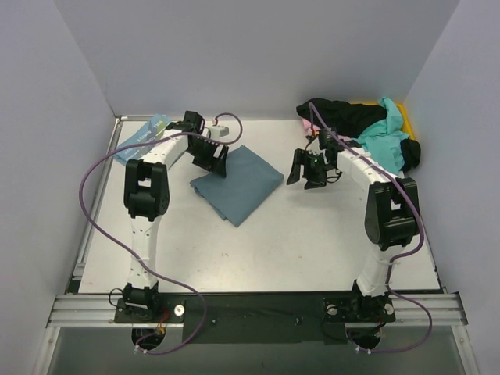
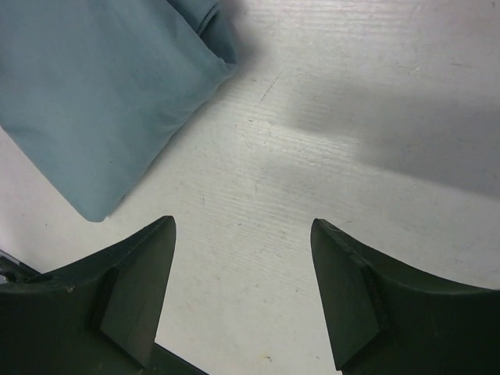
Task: Fold and stack the t-shirts
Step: Smooth out wrinkles on the folded tshirt, then put the neatly folded tshirt into the corner of the board with the left arm
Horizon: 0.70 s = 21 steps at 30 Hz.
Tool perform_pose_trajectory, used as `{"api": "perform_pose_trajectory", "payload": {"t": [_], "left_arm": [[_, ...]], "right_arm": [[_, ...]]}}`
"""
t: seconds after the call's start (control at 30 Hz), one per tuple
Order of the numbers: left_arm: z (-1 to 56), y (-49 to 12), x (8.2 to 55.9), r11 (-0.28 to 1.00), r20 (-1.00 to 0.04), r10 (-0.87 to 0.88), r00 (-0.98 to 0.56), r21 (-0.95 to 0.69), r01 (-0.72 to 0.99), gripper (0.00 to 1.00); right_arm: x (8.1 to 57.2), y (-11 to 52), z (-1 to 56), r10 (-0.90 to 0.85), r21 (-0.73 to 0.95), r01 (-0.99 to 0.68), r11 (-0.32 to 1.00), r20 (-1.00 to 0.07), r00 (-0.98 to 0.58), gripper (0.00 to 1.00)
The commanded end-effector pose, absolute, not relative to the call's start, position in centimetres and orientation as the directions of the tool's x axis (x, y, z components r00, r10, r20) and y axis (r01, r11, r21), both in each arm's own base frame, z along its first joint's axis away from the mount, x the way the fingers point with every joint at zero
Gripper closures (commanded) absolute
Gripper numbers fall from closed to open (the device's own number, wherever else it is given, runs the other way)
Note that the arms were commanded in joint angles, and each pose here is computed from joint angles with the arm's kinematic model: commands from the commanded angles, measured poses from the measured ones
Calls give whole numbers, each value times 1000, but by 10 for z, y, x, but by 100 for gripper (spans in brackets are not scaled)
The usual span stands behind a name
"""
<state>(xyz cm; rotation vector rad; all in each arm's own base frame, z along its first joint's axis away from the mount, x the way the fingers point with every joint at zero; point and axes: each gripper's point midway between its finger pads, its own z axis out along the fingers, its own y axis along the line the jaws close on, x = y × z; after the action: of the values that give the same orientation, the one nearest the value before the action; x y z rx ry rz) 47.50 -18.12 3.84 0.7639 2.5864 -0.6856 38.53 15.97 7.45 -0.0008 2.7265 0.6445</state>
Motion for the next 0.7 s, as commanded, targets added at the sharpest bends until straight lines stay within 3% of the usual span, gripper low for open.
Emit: {"api": "perform_pose_trajectory", "payload": {"t": [0.0, 0.13, 0.3, 0.4, 0.5, 0.67], "left_arm": [[34, -176, 484, 767, -447, 406, -797, -308, 563, 16], [16, -179, 468, 744, -377, 443, -813, -352, 568, 43], [8, -196, 437, 672, -324, 506, -800, -434, 600, 64], [25, -205, 435, 645, -343, 476, -810, -489, 587, 100], [43, -193, 454, 693, -381, 403, -832, -467, 549, 100], [91, -157, 500, 770, -544, 366, -755, -280, 574, 100]], "right_arm": [[386, 153, 102, 70, 424, -114, 899, -395, -916, 35], [390, 152, 110, 83, 429, -113, 896, -412, -907, 36], [391, 147, 116, 94, 423, -108, 900, -430, -898, 36], [389, 142, 116, 104, 420, -96, 903, -429, -897, 36], [385, 135, 113, 114, 412, -80, 907, -425, -898, 36], [377, 124, 109, 130, 399, -52, 915, -416, -900, 36]]}}
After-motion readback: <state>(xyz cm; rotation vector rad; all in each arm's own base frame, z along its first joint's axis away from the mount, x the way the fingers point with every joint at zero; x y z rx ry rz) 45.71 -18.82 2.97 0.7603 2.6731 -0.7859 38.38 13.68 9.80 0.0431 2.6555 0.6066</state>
